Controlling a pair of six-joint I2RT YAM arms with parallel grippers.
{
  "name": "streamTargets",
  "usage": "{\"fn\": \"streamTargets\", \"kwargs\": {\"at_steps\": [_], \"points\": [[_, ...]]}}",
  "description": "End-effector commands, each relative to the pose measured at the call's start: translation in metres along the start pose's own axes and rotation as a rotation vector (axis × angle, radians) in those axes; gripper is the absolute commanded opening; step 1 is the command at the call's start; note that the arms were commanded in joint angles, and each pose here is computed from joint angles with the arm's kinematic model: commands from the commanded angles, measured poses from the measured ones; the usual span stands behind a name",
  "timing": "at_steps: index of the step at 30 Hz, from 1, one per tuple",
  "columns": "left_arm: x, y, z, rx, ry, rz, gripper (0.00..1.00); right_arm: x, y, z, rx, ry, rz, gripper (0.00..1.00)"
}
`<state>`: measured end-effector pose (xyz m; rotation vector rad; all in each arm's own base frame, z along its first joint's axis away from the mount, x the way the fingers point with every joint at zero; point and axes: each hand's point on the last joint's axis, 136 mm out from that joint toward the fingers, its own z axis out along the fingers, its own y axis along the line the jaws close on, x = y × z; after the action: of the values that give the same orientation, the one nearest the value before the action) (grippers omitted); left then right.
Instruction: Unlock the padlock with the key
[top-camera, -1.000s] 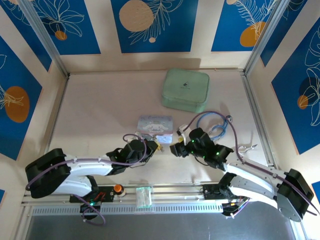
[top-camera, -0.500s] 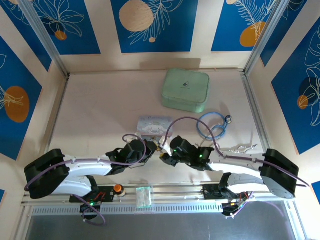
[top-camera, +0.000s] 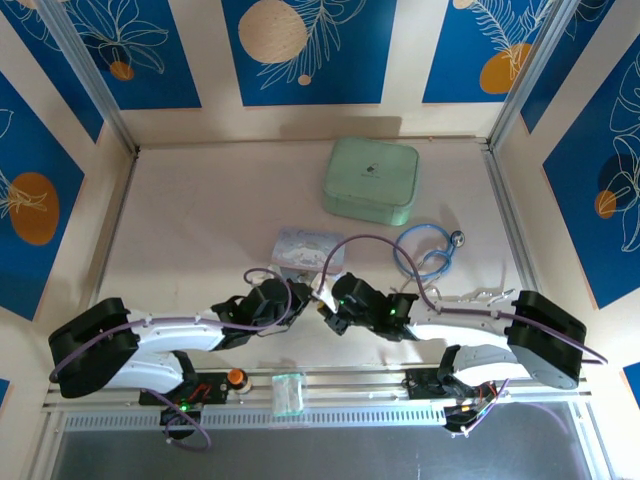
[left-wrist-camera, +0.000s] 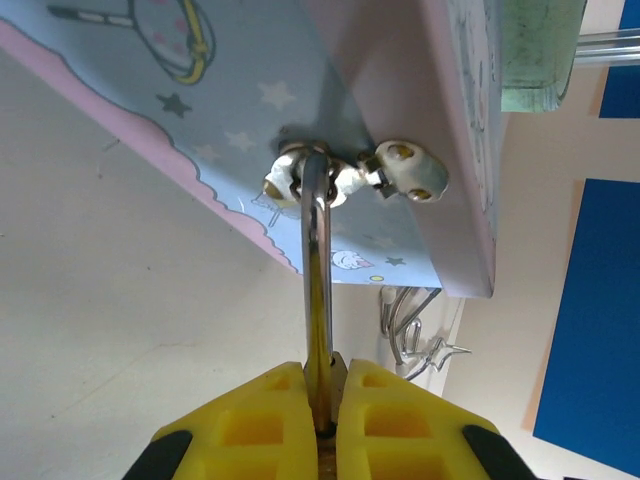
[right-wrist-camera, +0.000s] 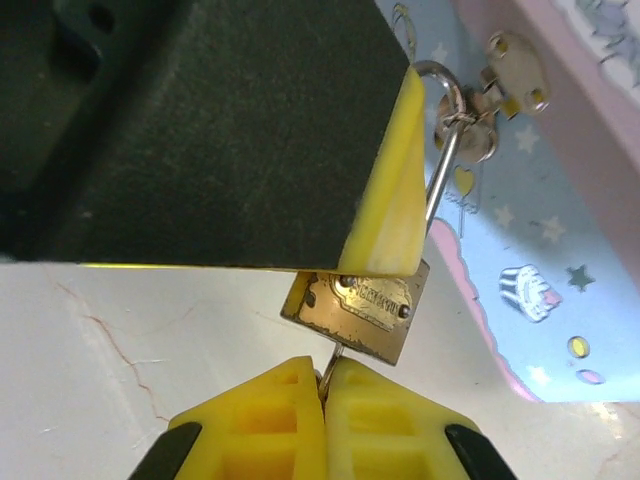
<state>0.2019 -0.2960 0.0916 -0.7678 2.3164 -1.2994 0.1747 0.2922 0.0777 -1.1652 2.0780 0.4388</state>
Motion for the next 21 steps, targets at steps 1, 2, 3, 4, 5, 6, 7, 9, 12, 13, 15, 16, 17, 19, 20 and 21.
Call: {"fn": "streamTargets", "kwargs": {"at_steps": [1,2,3,4,5,6,7,9,12,13,15,16,17,19,20,21], "points": [[0.008,-0.035,-0.002,0.116,0.044,-0.016,0.0,-0.024,0.006,-0.005,-0.098,-0.079,0.093,0.02],[0.008,-0.034,-0.003,0.116,0.045,-0.017,0.0,-0.025,0.007,-0.007,-0.135,-0.09,0.124,0.02],[0.009,-0.032,-0.003,0.113,0.046,-0.018,0.0,-0.024,0.008,-0.009,-0.166,-0.096,0.154,0.02],[0.008,-0.03,-0.003,0.11,0.045,-0.021,0.0,-0.023,0.008,-0.01,-0.198,-0.101,0.191,0.01],[0.008,-0.027,-0.003,0.107,0.043,-0.024,0.0,-0.024,0.008,-0.013,-0.233,-0.111,0.227,0.01],[0.008,-0.025,-0.003,0.106,0.042,-0.025,0.0,-0.022,0.008,-0.014,-0.263,-0.118,0.259,0.01],[0.007,-0.023,-0.003,0.105,0.04,-0.025,0.0,-0.022,0.007,-0.016,-0.295,-0.125,0.294,0.01],[0.006,-0.018,-0.003,0.093,0.034,-0.023,0.0,-0.017,0.004,-0.018,-0.327,-0.124,0.348,0.0],[0.005,-0.011,-0.002,0.066,0.026,-0.008,0.03,-0.013,0.005,-0.018,-0.344,-0.123,0.377,0.0],[0.005,-0.009,-0.002,0.06,0.025,-0.002,0.05,-0.013,0.005,-0.019,-0.351,-0.129,0.387,0.0],[0.004,-0.006,-0.001,0.046,0.021,0.012,0.09,-0.015,0.006,-0.02,-0.37,-0.145,0.413,0.0],[0.004,-0.004,0.0,0.039,0.019,0.013,0.1,-0.015,0.006,-0.02,-0.376,-0.147,0.424,0.0],[0.004,-0.002,0.0,0.034,0.018,0.015,0.13,-0.015,0.007,-0.02,-0.38,-0.149,0.427,0.0],[0.003,0.004,0.001,0.019,0.014,0.02,0.17,-0.013,0.008,-0.018,-0.372,-0.135,0.427,0.0],[0.003,0.006,0.001,0.014,0.015,0.023,0.21,-0.01,0.008,-0.015,-0.362,-0.122,0.423,0.0],[0.004,0.008,0.002,0.007,0.019,0.027,0.23,-0.009,0.009,-0.013,-0.359,-0.112,0.423,0.0]]}}
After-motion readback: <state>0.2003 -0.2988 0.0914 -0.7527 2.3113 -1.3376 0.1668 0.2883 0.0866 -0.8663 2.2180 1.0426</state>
